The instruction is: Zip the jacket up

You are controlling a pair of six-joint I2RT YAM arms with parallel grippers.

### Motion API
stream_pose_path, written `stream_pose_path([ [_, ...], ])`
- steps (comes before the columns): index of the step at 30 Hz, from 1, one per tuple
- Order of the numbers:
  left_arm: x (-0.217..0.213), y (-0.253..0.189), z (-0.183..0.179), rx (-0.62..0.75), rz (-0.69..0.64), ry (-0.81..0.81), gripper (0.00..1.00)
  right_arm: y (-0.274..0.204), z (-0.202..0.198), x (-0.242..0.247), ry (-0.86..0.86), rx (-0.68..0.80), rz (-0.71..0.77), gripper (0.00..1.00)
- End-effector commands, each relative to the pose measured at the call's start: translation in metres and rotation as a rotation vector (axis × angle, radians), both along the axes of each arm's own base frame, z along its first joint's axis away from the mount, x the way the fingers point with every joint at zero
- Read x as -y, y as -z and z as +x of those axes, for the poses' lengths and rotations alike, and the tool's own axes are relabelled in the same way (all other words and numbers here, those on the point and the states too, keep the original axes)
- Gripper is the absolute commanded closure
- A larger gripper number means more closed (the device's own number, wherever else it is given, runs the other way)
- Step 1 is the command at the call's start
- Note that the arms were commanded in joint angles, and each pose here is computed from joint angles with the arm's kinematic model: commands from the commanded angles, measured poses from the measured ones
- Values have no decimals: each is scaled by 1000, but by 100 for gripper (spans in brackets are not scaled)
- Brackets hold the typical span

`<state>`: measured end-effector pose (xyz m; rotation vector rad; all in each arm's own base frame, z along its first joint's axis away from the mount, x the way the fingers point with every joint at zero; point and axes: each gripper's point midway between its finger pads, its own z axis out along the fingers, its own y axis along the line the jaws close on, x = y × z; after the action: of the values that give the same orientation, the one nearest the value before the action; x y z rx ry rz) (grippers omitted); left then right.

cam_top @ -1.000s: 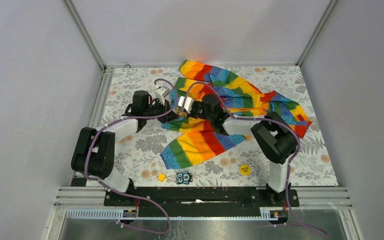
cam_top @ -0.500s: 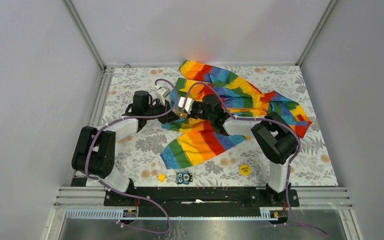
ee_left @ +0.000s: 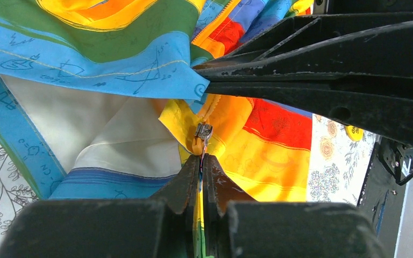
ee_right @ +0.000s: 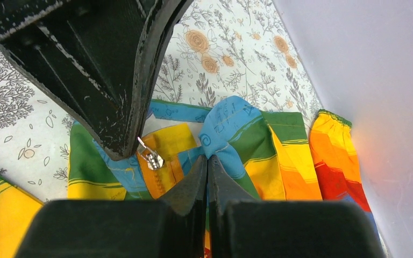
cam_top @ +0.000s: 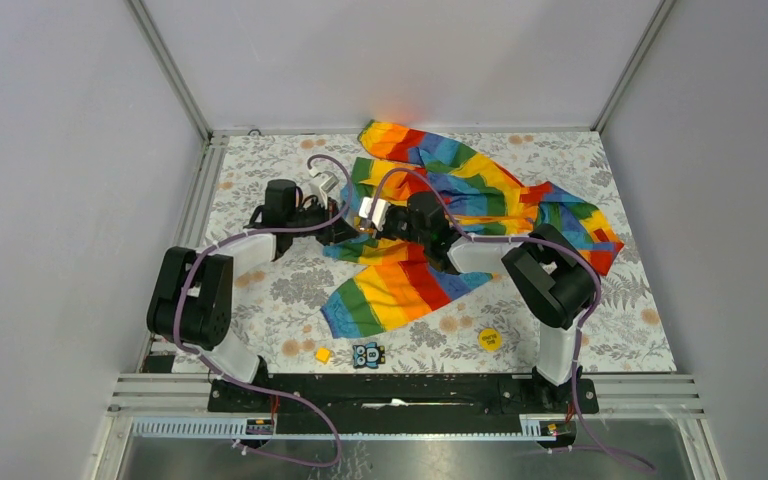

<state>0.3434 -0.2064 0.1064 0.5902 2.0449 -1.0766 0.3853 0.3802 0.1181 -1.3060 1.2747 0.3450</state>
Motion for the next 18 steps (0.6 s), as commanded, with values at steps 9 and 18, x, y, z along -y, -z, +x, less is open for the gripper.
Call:
stream_pose_path([
  [9, 8, -22, 10, 62, -55, 49, 100, -42, 0, -7, -26, 108, 57, 100],
  [18, 5, -22, 12, 65, -51, 38, 100, -38, 3, -1, -1, 128, 30, 100],
])
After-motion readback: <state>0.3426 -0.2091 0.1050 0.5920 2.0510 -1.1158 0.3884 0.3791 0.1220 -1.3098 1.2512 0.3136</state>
